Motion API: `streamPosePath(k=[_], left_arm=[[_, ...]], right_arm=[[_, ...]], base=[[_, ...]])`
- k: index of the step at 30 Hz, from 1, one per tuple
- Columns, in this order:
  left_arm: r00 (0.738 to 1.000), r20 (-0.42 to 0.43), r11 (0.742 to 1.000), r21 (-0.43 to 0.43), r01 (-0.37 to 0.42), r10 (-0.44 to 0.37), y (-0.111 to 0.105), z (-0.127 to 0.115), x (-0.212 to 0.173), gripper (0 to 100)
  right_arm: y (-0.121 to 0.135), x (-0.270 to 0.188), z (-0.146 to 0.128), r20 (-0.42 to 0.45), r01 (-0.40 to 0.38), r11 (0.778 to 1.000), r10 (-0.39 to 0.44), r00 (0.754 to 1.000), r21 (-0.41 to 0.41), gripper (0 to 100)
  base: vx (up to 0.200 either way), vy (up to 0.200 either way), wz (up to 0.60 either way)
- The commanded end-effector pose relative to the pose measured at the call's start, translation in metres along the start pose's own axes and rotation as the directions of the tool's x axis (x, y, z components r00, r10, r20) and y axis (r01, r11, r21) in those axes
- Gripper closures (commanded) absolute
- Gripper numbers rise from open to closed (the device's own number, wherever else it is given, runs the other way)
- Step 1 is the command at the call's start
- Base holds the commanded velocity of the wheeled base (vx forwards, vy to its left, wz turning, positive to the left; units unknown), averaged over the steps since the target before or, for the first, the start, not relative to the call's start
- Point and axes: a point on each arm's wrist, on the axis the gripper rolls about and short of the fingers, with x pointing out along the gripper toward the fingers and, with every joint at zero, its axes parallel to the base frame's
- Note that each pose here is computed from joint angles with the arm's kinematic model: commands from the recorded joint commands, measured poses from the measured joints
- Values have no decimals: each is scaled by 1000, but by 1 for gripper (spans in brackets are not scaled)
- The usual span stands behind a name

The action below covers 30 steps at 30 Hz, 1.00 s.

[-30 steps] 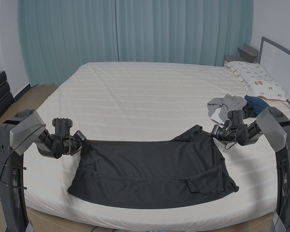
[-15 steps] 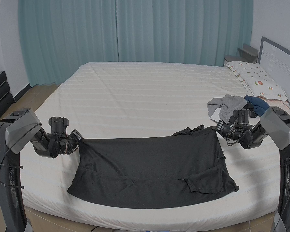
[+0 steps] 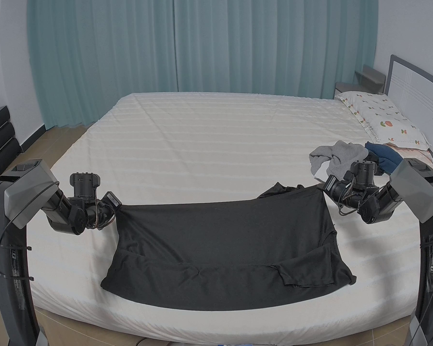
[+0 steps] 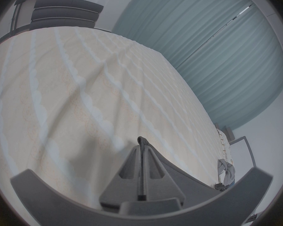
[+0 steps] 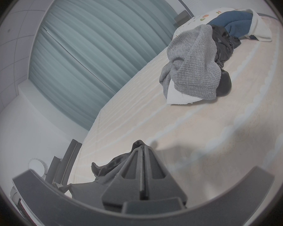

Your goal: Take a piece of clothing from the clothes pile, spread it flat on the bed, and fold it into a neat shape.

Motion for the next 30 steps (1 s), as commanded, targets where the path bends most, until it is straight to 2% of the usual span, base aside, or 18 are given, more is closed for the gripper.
streamPosePath(k=[1, 14, 18, 21, 30], left_arm=[[1000, 1, 1000, 1, 1, -1, 0, 0, -1, 100], [1000, 7, 1000, -1, 6, -6, -2, 3, -3, 100], [1000, 15, 1000, -3, 7, -7, -1, 6, -4, 100], [1000, 15, 1000, -2, 9, -9, -3, 6, -6, 100], [1000, 13, 1000, 0, 9, -9, -3, 6, -6, 100]], right_arm=[[2, 0, -2, -5, -4, 1000, 4, 1000, 13, 100], [4, 0, 1, 17, -19, 1000, 18, 1000, 13, 100], [6, -3, 9, 72, -33, 998, 30, 997, 48, 100], [2, -5, 0, 52, -17, 998, 14, 999, 56, 100], [-1, -6, -2, 45, -11, 998, 9, 999, 59, 100]], base=[[0, 0, 0], [0, 0, 0], [0, 0, 0], [0, 0, 0], [0, 0, 0]])
